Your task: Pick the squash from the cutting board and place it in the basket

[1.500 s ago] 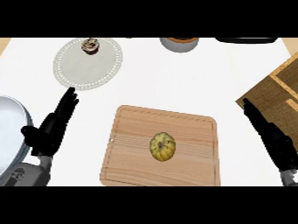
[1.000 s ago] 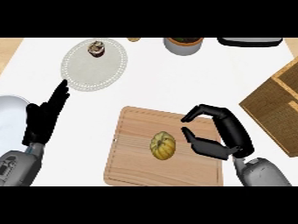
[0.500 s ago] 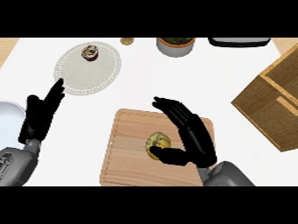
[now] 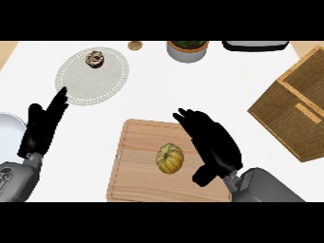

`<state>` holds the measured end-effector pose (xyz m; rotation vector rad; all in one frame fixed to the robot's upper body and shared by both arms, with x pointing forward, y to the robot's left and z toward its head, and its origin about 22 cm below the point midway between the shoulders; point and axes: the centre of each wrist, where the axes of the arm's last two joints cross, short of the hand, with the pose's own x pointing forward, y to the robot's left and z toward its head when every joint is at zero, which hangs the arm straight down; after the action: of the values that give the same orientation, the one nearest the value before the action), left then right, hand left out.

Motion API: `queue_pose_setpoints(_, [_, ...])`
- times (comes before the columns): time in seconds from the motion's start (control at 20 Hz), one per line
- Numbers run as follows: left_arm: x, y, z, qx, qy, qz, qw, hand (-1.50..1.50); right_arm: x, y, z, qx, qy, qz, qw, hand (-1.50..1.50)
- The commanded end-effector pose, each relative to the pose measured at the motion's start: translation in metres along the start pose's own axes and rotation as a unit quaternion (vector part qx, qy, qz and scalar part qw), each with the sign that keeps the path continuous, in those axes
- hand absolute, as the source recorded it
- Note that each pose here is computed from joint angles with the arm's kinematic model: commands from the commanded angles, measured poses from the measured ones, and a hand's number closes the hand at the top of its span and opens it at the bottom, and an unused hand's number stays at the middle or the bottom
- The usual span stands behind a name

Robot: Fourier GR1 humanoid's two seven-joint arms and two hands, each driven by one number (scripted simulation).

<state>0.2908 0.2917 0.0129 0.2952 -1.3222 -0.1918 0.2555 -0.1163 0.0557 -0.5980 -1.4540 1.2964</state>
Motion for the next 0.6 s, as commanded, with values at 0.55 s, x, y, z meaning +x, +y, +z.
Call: queue_pose_setpoints(0.55, [0.026,-0.018,0.005,-0.010,-0.015,0.006,0.9998,0.00,0.111,-0.068,0.048,0.109,0.099,0.022,0.989,-1.50])
